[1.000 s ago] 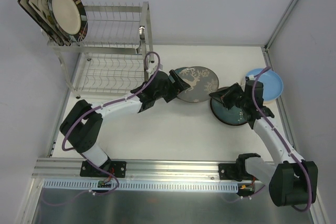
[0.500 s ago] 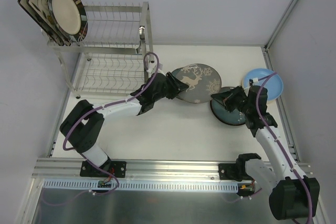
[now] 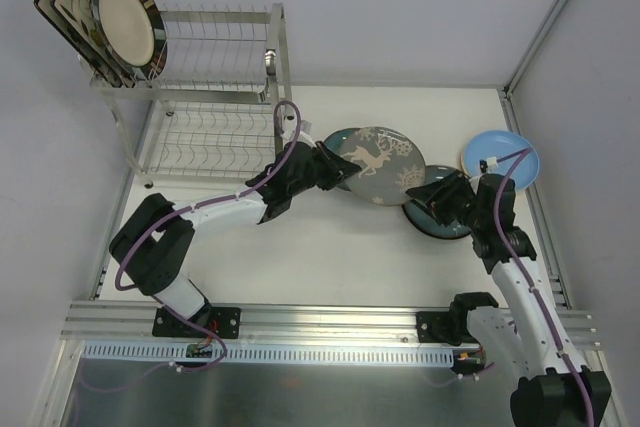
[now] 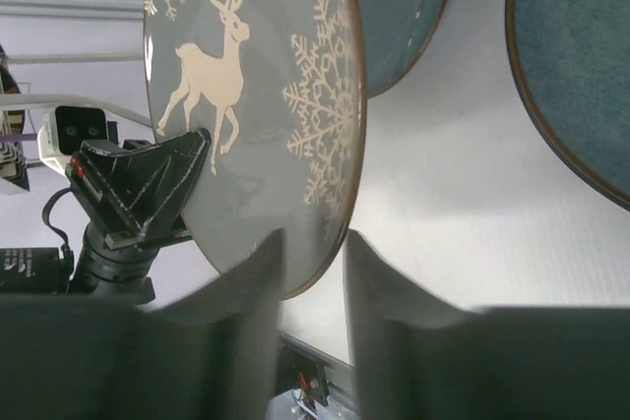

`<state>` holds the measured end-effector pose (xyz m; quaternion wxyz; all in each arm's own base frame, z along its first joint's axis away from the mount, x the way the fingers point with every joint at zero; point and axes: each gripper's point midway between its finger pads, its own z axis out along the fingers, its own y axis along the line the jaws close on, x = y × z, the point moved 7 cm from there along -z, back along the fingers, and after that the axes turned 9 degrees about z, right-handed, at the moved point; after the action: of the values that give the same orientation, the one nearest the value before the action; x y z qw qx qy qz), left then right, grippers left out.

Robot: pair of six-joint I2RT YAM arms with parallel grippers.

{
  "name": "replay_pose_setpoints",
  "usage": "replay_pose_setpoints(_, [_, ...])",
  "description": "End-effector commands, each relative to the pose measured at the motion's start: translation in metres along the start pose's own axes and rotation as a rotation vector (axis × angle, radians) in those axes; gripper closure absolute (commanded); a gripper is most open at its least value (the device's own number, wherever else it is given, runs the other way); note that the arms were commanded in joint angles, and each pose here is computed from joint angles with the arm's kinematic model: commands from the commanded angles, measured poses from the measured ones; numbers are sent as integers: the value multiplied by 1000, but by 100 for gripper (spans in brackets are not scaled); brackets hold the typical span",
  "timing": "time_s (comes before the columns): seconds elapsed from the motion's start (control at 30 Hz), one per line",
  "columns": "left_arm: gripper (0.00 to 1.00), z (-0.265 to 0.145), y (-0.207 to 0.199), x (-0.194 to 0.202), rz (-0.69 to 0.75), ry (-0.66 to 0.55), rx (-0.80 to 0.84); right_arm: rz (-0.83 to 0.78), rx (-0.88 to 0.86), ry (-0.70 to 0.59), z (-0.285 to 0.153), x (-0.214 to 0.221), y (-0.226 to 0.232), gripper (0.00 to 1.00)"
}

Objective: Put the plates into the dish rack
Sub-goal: Pass the plate from the right arm to the left

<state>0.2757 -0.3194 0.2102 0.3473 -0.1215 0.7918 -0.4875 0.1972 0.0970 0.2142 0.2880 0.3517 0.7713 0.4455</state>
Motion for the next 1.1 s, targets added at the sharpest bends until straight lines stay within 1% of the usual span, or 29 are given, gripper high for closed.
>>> replay_pose_setpoints(0.0, [100,-10,-41,-18,64,-69,167,-144,-31,-50,-16,-6,19,57])
replay_pose_setpoints(0.07, [100,-11,-46,-20,84,-69,183,-166,19,-74,-21,-7,15,49])
replay_pose_setpoints(0.1, [100,-11,-48,-20,92,-70,190,-210,29,-88,-24,-9,16,45])
replay_pose_setpoints(0.17, [100,-13,-52,-22,108,-79,203,-243,89,-113,-29,-11,11,39])
replay_pose_setpoints(0.2, [100,-15,-56,-23,118,-83,211,-287,98,-130,-34,-14,14,31])
replay_pose_setpoints(0.27, [100,-16,-62,-24,157,-87,229,-317,159,-162,-40,-18,10,23])
replay_pose_setpoints(0.3, [100,-18,-65,-25,186,-90,242,-357,162,-182,-44,-21,14,16])
replay_pose_setpoints(0.37, [100,-20,-73,-25,223,-96,266,-383,218,-229,-51,-26,12,11])
replay_pose_setpoints(0.4, [100,-23,-78,-22,246,-88,285,-396,241,-252,-54,-29,12,6])
replay_pose_setpoints(0.5, [100,-30,-90,-20,329,-99,323,-444,336,-353,-67,-41,10,0])
replay_pose_setpoints(0.63, [100,-40,-104,-22,446,-133,366,-471,422,-481,-82,-53,7,0])
replay_pose_setpoints(0.7, [100,-45,-113,-25,490,-152,390,-477,445,-514,-86,-56,4,0])
replay_pose_setpoints(0.73, [100,-47,-120,-27,538,-170,408,-477,465,-541,-90,-58,2,0])
replay_pose_setpoints(0.83, [100,-54,-136,-35,653,-221,446,-473,490,-570,-94,-58,-3,0])
replay_pose_setpoints(0.93, [100,-60,-152,-48,764,-283,460,-466,490,-566,-92,-56,-8,0])
replay_pose_setpoints(0.97, [100,-62,-155,-52,792,-303,457,-464,492,-563,-92,-56,-9,0])
replay_pose_setpoints(1.0, [100,-62,-157,-56,851,-328,445,-458,496,-558,-91,-55,-12,0])
replay_pose_setpoints(1.07, [100,-66,-169,-68,905,-386,435,-455,494,-554,-90,-54,-13,1])
